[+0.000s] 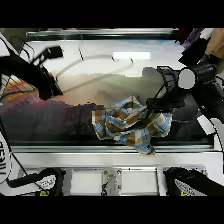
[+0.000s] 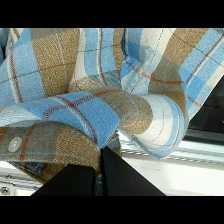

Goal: Fold the clothes and pants, and hang the long-sleeved shirts on hangers.

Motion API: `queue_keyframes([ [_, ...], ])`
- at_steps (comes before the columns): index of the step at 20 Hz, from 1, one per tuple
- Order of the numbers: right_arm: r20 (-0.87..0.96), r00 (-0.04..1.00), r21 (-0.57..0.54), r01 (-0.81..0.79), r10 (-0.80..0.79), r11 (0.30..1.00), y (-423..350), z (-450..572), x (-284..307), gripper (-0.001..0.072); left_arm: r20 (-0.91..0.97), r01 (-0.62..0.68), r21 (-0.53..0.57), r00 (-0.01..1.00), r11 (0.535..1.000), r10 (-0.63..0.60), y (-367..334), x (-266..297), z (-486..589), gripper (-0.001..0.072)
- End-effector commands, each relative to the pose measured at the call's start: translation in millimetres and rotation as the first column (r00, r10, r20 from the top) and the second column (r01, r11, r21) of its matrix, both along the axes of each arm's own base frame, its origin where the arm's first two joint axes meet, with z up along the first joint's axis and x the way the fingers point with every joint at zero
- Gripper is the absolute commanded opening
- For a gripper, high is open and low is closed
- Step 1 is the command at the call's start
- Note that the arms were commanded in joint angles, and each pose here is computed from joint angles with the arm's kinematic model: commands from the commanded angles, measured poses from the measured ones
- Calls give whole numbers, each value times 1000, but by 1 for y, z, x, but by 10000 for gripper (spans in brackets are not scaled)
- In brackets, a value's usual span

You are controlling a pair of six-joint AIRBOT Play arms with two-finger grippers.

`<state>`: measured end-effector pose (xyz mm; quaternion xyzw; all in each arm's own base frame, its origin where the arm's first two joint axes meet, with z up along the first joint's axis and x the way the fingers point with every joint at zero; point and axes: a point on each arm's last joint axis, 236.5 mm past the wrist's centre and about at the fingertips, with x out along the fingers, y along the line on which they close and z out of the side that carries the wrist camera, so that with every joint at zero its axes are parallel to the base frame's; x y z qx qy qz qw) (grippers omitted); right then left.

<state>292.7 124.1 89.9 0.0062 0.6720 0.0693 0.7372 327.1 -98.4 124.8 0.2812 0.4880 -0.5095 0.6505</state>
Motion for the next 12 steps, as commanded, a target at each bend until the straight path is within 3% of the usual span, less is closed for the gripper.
queue_keyframes([
  [1, -1, 1000, 0, 0, 0, 1000, 0, 0, 0, 21, -104, 131, -17, 986, 991, -133, -7, -61, -28, 9],
  [12, -1, 1000, 0, 1, -1, 1000, 0, 0, 0, 21, 20, 140, -17, 990, 990, -140, -5, -151, -48, 10],
])
